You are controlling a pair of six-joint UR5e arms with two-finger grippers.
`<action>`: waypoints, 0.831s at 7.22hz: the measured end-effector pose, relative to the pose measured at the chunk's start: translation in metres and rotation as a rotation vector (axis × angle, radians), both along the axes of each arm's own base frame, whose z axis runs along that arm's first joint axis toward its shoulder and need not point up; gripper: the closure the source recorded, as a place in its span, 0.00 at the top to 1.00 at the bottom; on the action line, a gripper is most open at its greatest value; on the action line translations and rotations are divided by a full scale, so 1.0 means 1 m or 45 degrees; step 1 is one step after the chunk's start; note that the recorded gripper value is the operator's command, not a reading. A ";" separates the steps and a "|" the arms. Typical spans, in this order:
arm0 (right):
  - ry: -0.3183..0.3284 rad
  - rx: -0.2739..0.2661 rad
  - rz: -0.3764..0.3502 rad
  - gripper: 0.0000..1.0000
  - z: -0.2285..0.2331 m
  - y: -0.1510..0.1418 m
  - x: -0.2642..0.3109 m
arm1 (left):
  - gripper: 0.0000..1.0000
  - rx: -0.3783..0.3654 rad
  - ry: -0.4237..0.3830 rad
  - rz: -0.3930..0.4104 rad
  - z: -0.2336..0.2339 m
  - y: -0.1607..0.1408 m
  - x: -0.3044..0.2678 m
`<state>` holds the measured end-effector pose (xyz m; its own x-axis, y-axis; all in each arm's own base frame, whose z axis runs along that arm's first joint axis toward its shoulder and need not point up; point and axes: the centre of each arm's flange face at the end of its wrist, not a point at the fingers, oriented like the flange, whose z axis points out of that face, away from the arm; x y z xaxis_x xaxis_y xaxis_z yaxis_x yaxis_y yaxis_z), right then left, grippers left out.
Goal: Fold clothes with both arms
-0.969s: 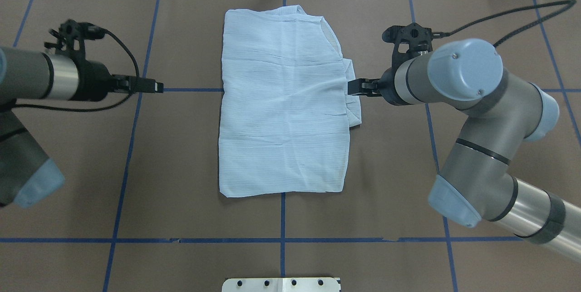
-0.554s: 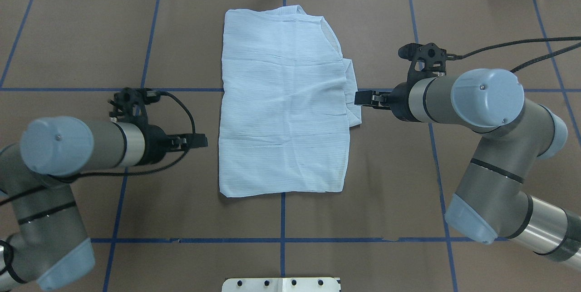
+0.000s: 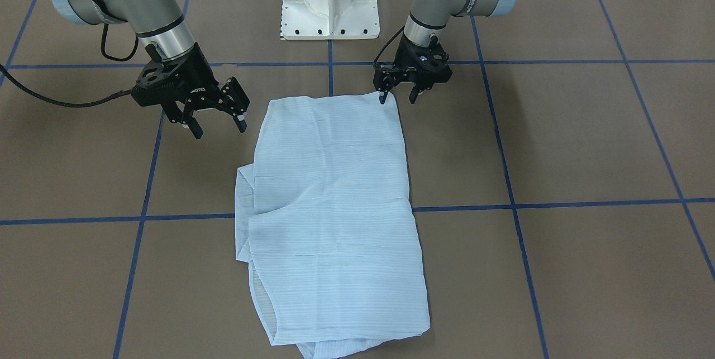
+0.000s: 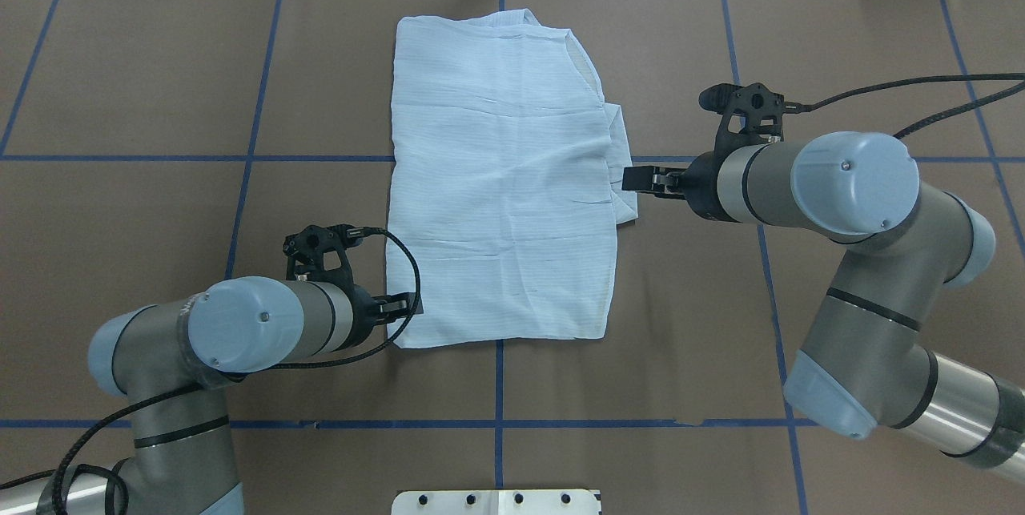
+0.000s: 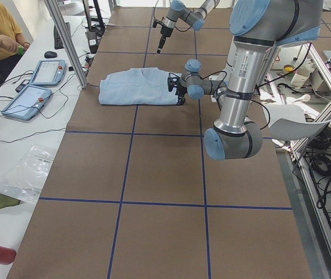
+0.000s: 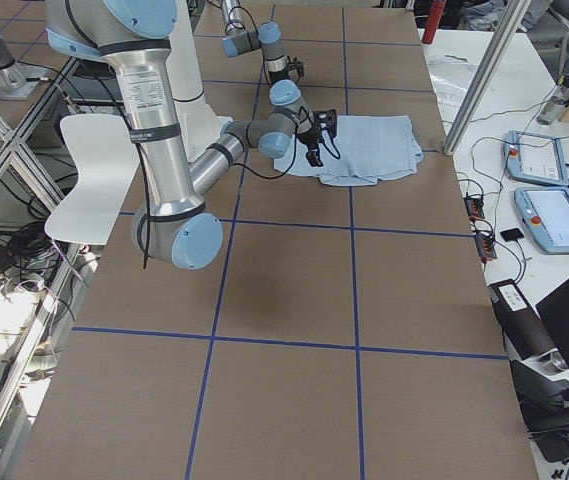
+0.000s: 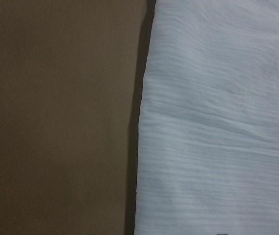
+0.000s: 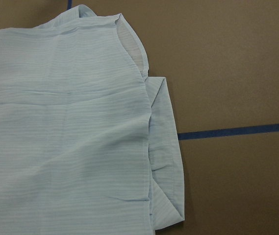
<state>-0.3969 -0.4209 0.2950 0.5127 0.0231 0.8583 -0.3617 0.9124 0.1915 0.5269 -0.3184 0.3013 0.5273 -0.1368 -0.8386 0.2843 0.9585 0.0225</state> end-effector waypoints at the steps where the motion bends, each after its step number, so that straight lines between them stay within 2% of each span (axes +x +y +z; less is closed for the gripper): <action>1: 0.000 0.001 -0.001 1.00 0.000 0.001 -0.001 | 0.74 -0.003 -0.010 0.000 0.002 0.001 0.005; 6: 0.003 0.002 0.002 1.00 0.001 0.001 -0.001 | 0.62 0.001 0.002 0.030 -0.006 0.013 0.018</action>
<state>-0.3977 -0.4201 0.2957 0.5146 0.0228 0.8571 -0.3626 0.9116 0.1936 0.5447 -0.3049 0.2954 0.5292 -0.1234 -0.8395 0.2616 0.9649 0.0231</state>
